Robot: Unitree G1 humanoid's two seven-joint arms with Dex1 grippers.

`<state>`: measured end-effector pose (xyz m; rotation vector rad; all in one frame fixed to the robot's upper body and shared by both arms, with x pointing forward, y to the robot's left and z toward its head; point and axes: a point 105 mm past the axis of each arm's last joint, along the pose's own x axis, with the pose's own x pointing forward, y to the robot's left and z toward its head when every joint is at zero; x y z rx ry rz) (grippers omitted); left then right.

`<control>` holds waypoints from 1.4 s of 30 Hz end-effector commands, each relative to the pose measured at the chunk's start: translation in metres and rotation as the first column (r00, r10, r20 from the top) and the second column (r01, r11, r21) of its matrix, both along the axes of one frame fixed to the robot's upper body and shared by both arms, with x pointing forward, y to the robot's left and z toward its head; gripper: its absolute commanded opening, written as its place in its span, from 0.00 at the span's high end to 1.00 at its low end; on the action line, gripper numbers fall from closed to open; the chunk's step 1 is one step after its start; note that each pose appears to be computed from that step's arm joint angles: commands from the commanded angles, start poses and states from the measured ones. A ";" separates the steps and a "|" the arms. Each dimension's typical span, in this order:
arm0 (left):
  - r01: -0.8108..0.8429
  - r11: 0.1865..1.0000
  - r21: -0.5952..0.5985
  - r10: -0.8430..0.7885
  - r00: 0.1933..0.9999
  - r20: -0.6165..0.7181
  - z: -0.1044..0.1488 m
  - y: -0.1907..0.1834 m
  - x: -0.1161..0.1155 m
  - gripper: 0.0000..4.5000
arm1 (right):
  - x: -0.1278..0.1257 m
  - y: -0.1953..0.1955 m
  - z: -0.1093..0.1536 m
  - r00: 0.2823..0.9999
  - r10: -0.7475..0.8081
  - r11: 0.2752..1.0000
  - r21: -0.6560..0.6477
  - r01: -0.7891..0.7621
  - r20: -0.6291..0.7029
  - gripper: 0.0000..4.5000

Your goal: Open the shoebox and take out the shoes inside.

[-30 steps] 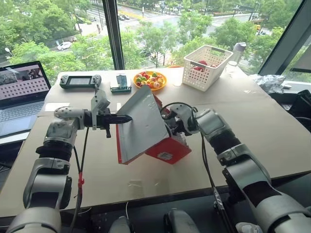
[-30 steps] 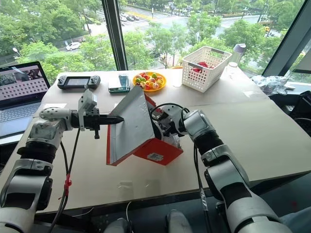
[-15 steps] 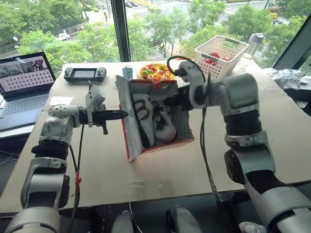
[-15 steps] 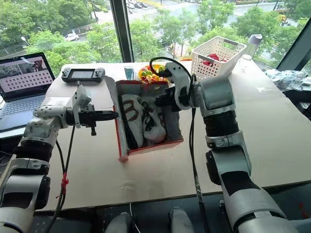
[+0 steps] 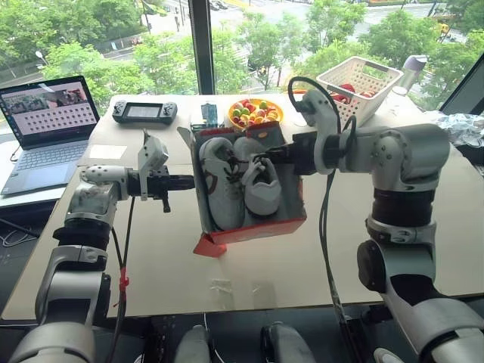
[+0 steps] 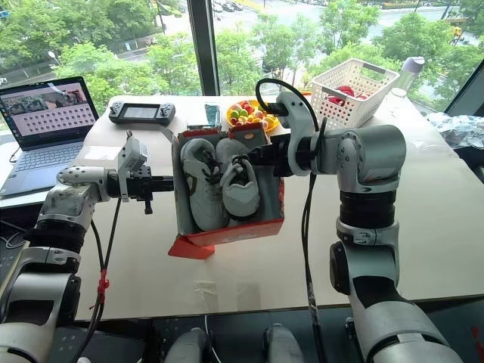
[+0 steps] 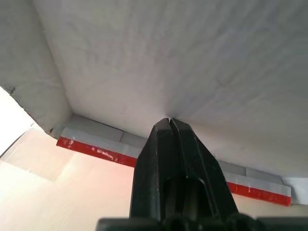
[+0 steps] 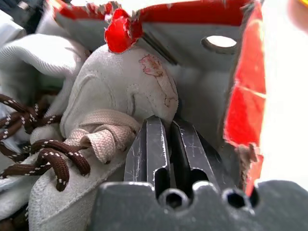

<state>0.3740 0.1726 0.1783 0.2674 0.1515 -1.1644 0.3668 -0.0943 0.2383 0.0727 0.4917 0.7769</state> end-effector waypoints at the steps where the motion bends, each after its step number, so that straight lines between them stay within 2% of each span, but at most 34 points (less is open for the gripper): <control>1: 0.031 1.000 0.003 -0.031 0.998 0.053 0.016 -0.006 -0.001 1.00 | 0.010 -0.033 -0.001 0.997 -0.073 0.997 0.014 0.073 0.023 1.00; 6: 0.034 0.999 0.002 -0.034 0.998 0.046 0.014 -0.006 -0.003 1.00 | 0.021 -0.070 -0.014 0.982 -0.188 0.982 -0.015 0.188 -0.002 1.00; 10: 0.034 0.999 0.000 -0.034 0.999 0.039 0.012 -0.007 -0.003 1.00 | 0.021 -0.066 -0.004 0.984 -0.177 0.984 0.011 0.177 0.012 1.00; 15: 0.037 0.999 -0.001 -0.037 0.999 0.035 0.011 -0.008 -0.003 1.00 | 0.017 -0.065 0.026 0.983 -0.168 0.985 0.055 0.164 0.074 1.00; 19: 0.036 0.999 -0.004 -0.036 0.999 0.034 0.011 -0.009 -0.003 1.00 | 0.014 -0.094 0.062 0.962 -0.237 0.968 0.115 0.222 0.138 1.00; 21: 0.038 0.999 -0.008 -0.038 0.999 0.033 0.011 -0.009 -0.004 1.00 | 0.020 -0.130 0.066 0.924 -0.351 0.935 0.113 0.336 0.154 1.00; 23: 0.039 0.999 -0.013 -0.038 0.999 0.033 0.011 -0.009 -0.004 1.00 | 0.027 -0.169 0.053 0.871 -0.460 0.887 0.047 0.459 0.173 1.00; 27: 0.032 0.999 -0.025 -0.031 0.999 0.033 0.012 -0.010 -0.005 1.00 | 0.036 -0.233 0.009 0.760 -0.612 0.756 -0.123 0.643 0.219 1.00; 30: 0.030 0.999 -0.029 -0.030 0.999 0.030 0.011 -0.009 -0.006 1.00 | 0.037 -0.255 -0.024 0.721 -0.664 0.705 -0.155 0.691 0.198 1.00; 34: 0.026 0.999 -0.029 -0.025 0.999 0.021 0.007 -0.009 -0.007 1.00 | 0.033 -0.265 -0.086 0.708 -0.699 0.675 -0.231 0.701 0.106 1.00; 36: 0.025 0.999 -0.030 -0.024 1.000 0.018 0.006 -0.009 -0.007 1.00 | 0.029 -0.270 -0.100 0.695 -0.713 0.656 -0.260 0.709 0.096 0.86; 39: 0.029 0.999 -0.035 -0.028 0.999 0.018 0.006 -0.011 -0.008 1.00 | 0.025 -0.280 -0.108 0.699 -0.699 0.623 -0.351 0.699 0.151 0.66; 42: 0.031 0.999 -0.041 -0.030 0.999 0.018 0.006 -0.013 -0.008 1.00 | 0.021 -0.296 -0.105 0.732 -0.613 0.516 -0.551 0.656 0.297 0.43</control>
